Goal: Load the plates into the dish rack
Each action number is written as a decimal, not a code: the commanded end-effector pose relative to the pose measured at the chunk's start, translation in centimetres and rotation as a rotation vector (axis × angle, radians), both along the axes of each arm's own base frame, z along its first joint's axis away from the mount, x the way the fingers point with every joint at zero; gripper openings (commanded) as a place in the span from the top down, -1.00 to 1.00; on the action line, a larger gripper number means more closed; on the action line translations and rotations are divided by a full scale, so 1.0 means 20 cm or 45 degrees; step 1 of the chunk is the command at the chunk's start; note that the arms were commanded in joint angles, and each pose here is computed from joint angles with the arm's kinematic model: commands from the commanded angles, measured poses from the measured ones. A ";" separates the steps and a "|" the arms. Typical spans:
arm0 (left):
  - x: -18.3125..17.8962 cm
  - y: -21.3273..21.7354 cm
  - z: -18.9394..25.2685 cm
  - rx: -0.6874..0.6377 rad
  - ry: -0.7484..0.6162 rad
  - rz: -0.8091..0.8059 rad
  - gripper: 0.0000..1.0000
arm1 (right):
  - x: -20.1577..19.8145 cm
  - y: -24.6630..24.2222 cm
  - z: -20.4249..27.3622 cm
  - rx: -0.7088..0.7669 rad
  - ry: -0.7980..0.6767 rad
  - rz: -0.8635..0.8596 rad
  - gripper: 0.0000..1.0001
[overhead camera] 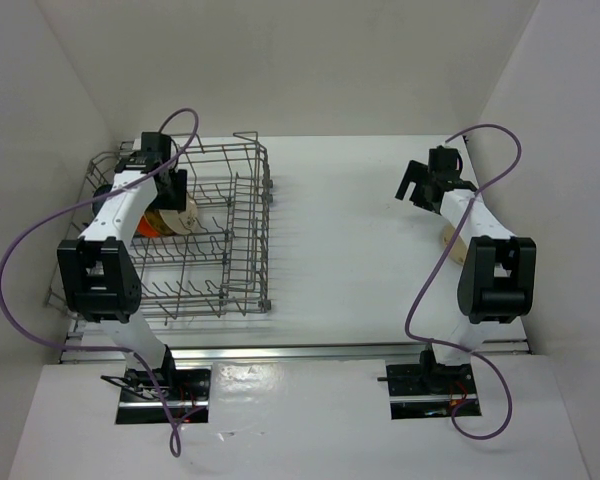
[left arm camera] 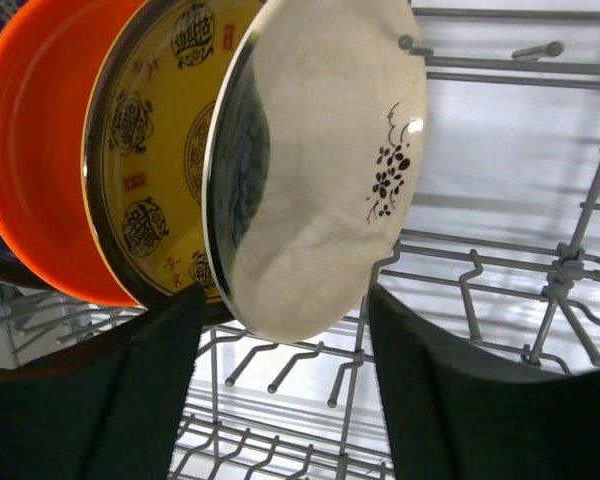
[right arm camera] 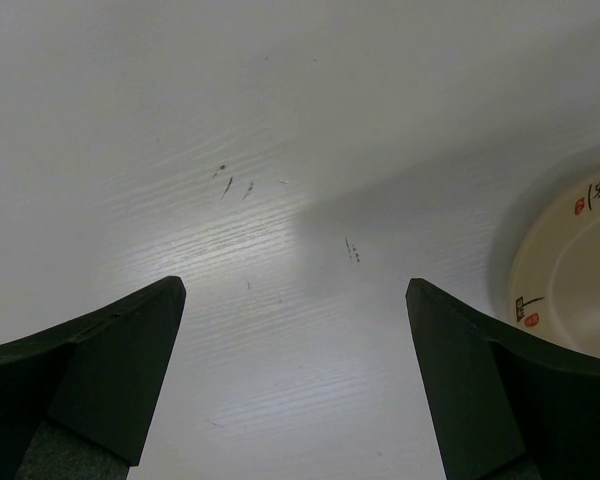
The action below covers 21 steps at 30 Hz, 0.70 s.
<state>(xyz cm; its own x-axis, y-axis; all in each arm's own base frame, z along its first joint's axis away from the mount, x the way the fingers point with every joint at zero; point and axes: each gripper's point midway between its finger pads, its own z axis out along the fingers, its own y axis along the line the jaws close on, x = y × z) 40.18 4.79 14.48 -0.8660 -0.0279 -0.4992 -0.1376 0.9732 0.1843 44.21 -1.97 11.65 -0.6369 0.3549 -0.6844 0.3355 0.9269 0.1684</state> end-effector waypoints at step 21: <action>-0.11 -0.59 1.05 -0.353 -0.854 -0.556 -0.98 | -0.27 -0.49 -0.27 -0.303 0.324 -0.407 -1.00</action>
<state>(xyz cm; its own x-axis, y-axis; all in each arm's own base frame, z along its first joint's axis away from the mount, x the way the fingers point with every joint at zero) 37.87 -4.62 35.04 -0.3906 0.0347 -0.9199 0.1441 0.9893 -0.0239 39.64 -10.98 8.31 -0.6502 0.4149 -0.6365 0.5896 0.8039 -0.0782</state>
